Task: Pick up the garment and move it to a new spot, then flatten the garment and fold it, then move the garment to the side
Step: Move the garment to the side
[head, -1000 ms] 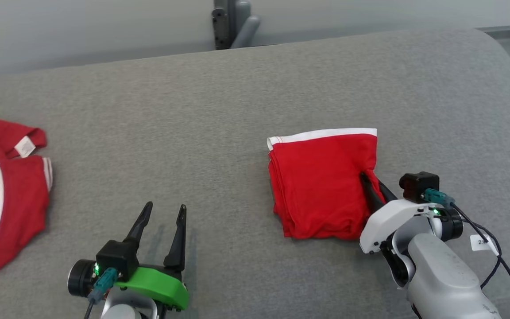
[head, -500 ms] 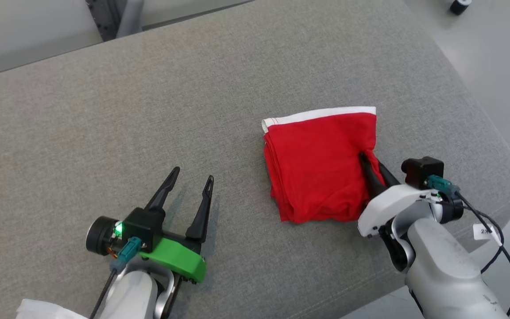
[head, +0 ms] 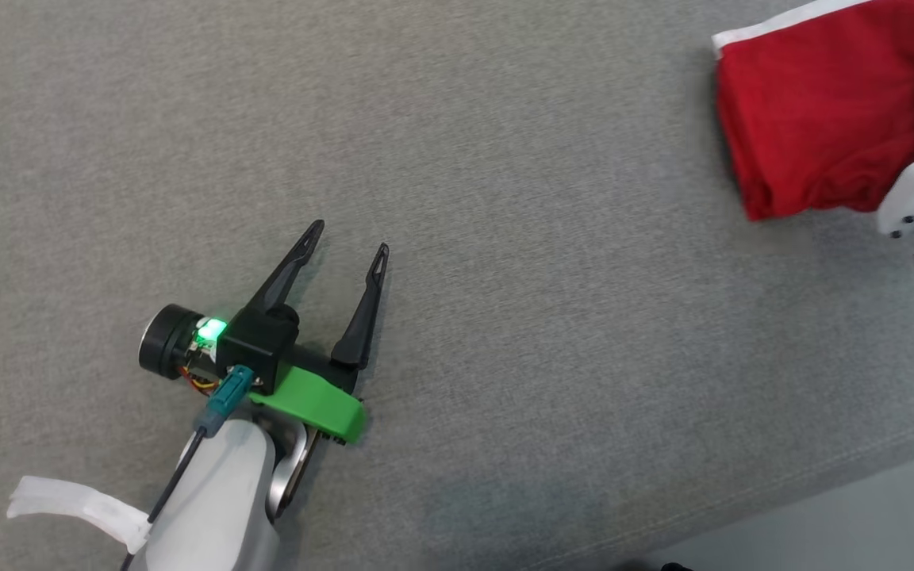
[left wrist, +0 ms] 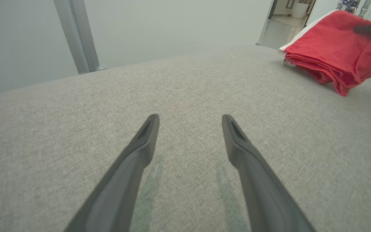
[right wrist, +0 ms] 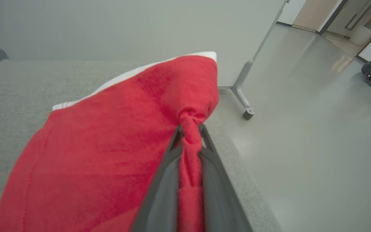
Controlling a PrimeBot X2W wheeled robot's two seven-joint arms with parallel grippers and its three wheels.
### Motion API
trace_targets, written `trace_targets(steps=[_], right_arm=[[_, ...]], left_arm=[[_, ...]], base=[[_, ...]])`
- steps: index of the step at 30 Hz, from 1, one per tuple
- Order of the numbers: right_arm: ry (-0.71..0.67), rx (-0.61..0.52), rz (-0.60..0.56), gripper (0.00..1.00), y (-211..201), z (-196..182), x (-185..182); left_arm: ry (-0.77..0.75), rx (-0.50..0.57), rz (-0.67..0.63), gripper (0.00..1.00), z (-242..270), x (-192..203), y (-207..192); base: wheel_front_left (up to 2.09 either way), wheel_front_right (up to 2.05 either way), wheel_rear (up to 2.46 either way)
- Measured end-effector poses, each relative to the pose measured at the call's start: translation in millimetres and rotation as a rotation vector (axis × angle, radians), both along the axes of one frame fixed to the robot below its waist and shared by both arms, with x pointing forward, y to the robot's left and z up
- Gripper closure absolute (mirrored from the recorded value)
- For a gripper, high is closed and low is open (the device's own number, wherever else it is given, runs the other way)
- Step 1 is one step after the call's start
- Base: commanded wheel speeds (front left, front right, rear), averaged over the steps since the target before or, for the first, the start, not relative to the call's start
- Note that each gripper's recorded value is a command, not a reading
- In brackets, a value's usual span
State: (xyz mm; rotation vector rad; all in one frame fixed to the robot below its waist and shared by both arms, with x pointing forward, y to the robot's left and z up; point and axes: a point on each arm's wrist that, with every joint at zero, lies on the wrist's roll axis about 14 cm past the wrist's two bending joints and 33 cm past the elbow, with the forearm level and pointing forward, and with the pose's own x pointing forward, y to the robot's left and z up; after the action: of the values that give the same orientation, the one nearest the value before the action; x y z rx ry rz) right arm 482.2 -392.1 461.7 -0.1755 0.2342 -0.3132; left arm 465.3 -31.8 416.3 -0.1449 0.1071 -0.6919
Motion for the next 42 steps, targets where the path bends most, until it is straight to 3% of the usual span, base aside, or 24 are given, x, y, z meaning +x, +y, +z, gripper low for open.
trace_targets(steps=[3, 4, 5, 11, 19, 26, 31, 42], right_arm=[[0.04, -0.038, -0.018, 1.0, -12.9, -9.9, 14.3], [0.043, -0.046, -0.03, 0.71, -17.8, -11.5, 18.6], [0.047, -0.054, -0.046, 0.0, -23.9, -13.0, 21.9], [0.001, -0.078, -0.087, 0.0, -26.3, -18.5, 47.4], [-0.129, -0.045, 0.084, 0.0, 57.8, -5.1, 71.3], [-0.152, 0.092, 0.213, 0.0, 124.5, -10.8, 33.7], [-0.112, 0.198, 0.231, 0.0, 152.6, -28.9, -9.5], [-0.075, 0.293, 0.351, 0.0, 214.6, -33.8, -67.5]], left_arm=[[0.022, 0.022, 0.057, 0.0, -10.8, 4.0, 22.9], [0.031, 0.03, 0.076, 0.0, -14.9, 4.7, 30.3], [0.04, 0.038, 0.094, 0.0, -19.0, 5.2, 37.6], [0.09, 0.058, 0.185, 0.0, -36.7, 5.5, 68.8], [0.115, 0.078, 0.276, 0.0, -37.6, -2.4, 98.1], [0.1, 0.07, 0.34, 0.0, -17.8, -16.6, 114.2], [0.093, 0.074, 0.389, 0.0, -6.7, -33.3, 129.5], [0.095, 0.076, 0.553, 0.0, 8.0, -81.0, 179.8]], base=[[0.0, 0.0, 0.0], [0.0, 0.0, 0.0], [0.0, 0.0, 0.0], [0.0, 0.0, 0.0], [0.0, 0.0, 0.0], [0.0, 0.0, 0.0], [0.0, 0.0, 0.0], [0.0, 0.0, 0.0]])
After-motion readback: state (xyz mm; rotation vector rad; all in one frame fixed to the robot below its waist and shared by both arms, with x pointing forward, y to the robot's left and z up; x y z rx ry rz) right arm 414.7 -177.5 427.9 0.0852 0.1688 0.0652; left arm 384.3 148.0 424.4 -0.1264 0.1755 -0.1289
